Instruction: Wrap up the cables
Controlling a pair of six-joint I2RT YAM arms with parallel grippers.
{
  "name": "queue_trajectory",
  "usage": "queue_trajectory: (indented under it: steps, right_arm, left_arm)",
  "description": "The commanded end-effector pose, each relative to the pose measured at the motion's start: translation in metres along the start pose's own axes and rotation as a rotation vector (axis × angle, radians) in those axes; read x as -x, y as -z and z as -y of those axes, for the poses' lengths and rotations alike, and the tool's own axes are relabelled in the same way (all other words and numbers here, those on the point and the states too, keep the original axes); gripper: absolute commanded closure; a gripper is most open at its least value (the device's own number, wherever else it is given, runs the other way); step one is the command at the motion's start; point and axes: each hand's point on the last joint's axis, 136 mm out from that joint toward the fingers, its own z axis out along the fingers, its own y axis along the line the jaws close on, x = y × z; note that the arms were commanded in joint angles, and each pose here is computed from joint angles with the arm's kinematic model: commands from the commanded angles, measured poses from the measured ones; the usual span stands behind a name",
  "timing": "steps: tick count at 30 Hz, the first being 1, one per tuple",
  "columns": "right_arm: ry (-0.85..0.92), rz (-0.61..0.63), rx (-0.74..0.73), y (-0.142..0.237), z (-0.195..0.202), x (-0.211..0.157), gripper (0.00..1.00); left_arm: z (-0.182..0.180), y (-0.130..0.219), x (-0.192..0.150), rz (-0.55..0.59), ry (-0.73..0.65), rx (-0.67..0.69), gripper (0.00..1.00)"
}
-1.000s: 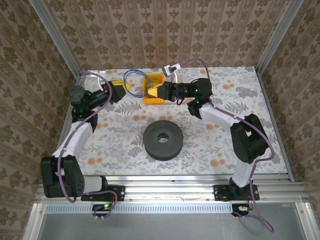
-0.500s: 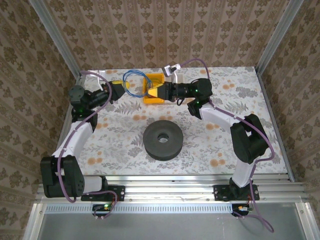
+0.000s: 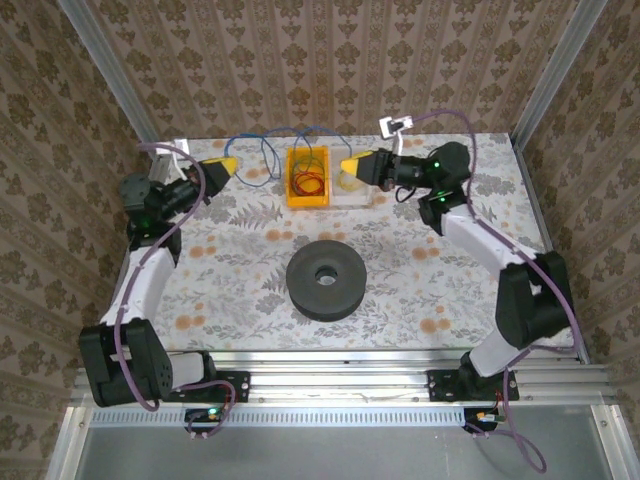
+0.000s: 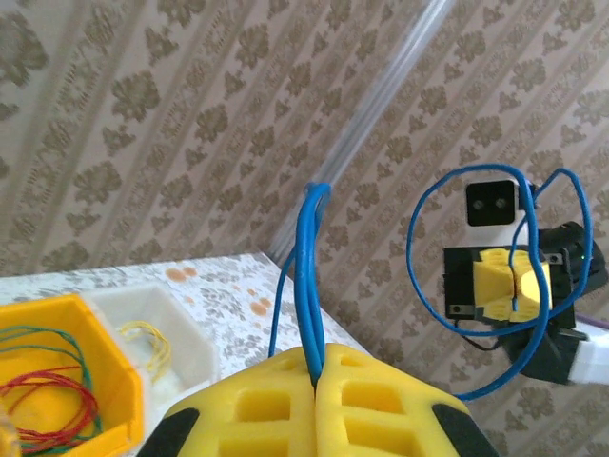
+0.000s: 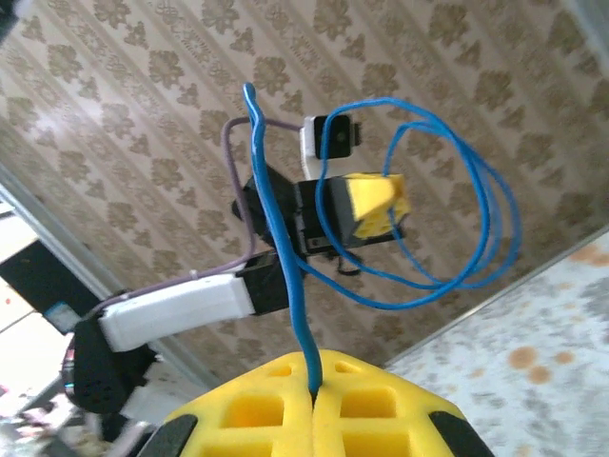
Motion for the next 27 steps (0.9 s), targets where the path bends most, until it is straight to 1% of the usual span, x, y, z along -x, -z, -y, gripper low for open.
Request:
queue_trajectory:
  steps: [1,4,8,12,14,17,19,23,27]
  right_arm:
    - [0.06,-0.031,-0.128,0.026,0.01,-0.003,1.0]
    - [0.061,-0.016,-0.277,0.056,0.03,0.004,1.0]
    - [0.055,0.031,-0.51,0.105,0.064,0.012,1.0]
    - [0.033,0.074,-0.7,0.15,0.094,0.015,1.0]
    - [0.026,0.076,-0.781,0.167,0.108,0.014,1.0]
    - [0.03,0.038,-0.916,0.188,0.132,0.005,1.0]
    - [0.043,0.003,-0.991,0.199,0.144,0.001,1.0]
    - [0.072,-0.087,-1.223,0.235,0.176,-0.015,1.0]
    - [0.13,-0.188,-1.411,0.264,0.195,-0.029,1.0]
  left_arm:
    - [0.0,0.017,0.016,0.051,-0.06,0.084,1.0]
    - [-0.01,0.036,0.029,0.084,-0.078,0.206,1.0]
    - [-0.019,0.07,0.056,0.177,-0.1,0.353,1.0]
    - [-0.021,0.101,0.083,0.279,-0.098,0.426,1.0]
    - [-0.021,0.113,0.095,0.327,-0.094,0.449,1.0]
    - [-0.021,0.128,0.114,0.392,-0.086,0.477,1.0]
    - [-0.017,0.132,0.125,0.418,-0.092,0.47,1.0]
    - [-0.007,0.134,0.147,0.448,-0.122,0.462,1.0]
    - [0.003,0.137,0.166,0.475,-0.143,0.472,1.0]
